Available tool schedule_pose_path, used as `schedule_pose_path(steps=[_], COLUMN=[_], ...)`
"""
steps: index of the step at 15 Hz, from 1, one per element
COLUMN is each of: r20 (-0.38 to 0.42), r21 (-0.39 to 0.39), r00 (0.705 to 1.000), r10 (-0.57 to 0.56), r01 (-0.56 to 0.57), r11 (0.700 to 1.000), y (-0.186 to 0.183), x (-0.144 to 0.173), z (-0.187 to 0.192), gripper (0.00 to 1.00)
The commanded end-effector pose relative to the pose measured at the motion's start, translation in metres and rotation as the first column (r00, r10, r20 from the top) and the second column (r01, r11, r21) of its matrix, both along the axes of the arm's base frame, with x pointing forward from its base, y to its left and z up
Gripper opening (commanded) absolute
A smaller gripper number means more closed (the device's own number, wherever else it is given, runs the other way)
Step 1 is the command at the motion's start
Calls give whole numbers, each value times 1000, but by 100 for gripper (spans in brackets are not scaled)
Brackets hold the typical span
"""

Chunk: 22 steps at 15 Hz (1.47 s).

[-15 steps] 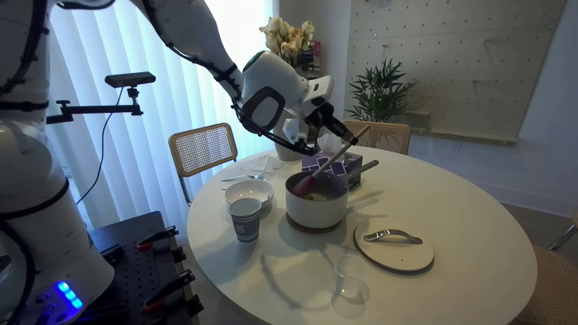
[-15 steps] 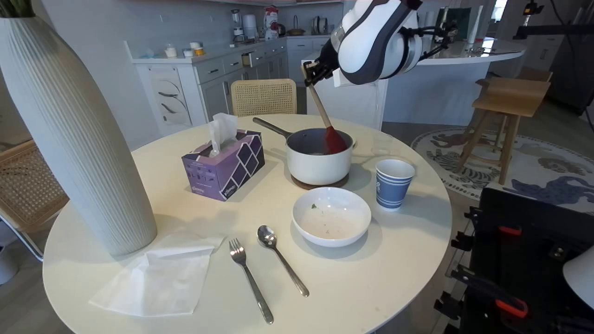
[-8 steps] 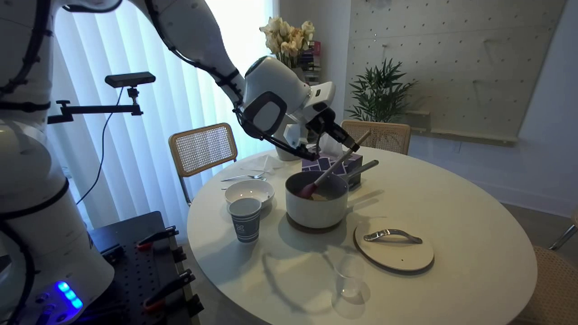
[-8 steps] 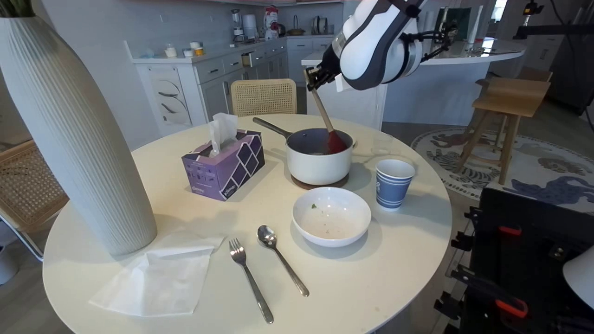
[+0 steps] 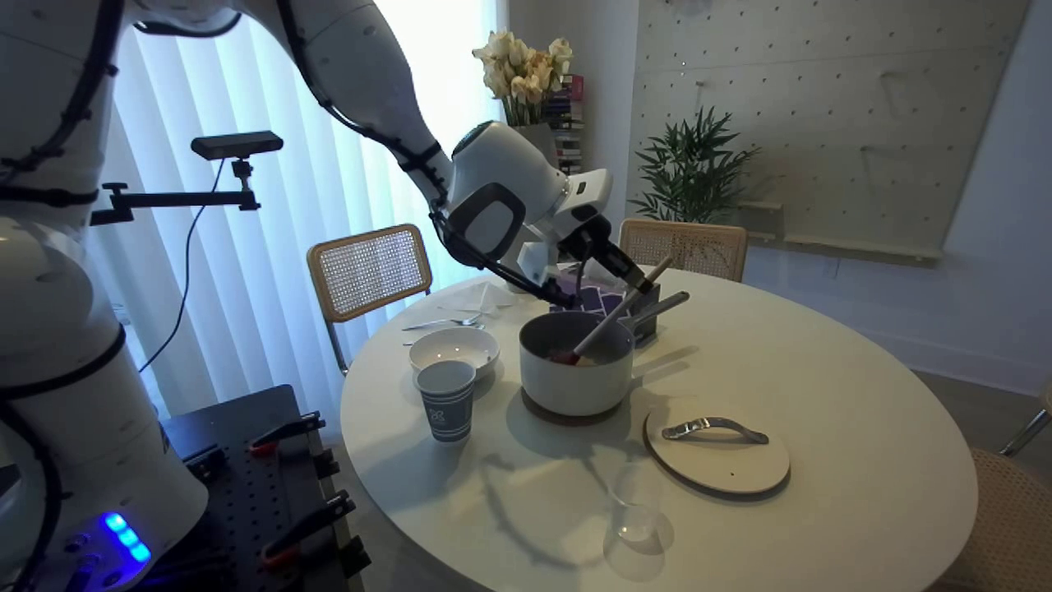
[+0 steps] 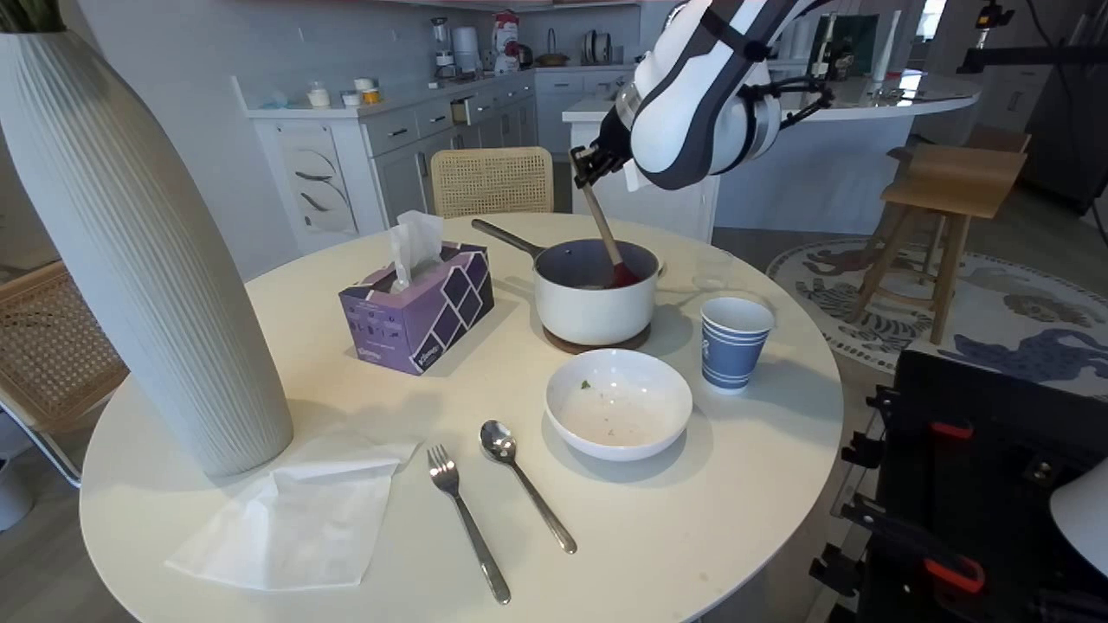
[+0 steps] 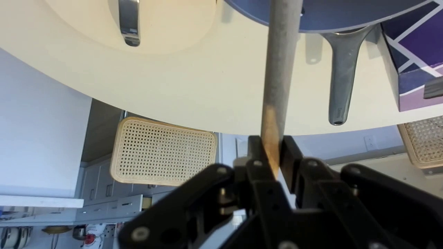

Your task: Remove the lid from the white pot, pick up the broccoli from the white bowl and place it inside the pot, move the tissue square to the left, pick up the spatula and use it to stir inside the white pot, place the spatula on the table, place the white lid on top of the pot

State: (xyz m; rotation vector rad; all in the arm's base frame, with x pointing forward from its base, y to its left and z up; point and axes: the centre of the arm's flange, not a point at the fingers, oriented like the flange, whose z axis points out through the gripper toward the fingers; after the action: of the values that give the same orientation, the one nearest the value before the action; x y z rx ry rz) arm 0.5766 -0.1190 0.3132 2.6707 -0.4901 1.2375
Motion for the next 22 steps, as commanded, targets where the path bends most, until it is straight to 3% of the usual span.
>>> schedule_pose_path(steps=[1,11,18,22], r20=[-19,67,79,49], r21=[-29,-141,-148,-127], r00=[1000,998,997,998], r10=[6,-17,7,42], r01=[-6,26,5,-36], r11=[1000,990,989,991], y=[-7,-14,36,71], x=[-9,33,69,70], z=[-31,-43,-71,-77], gripper=[4,4,4,4])
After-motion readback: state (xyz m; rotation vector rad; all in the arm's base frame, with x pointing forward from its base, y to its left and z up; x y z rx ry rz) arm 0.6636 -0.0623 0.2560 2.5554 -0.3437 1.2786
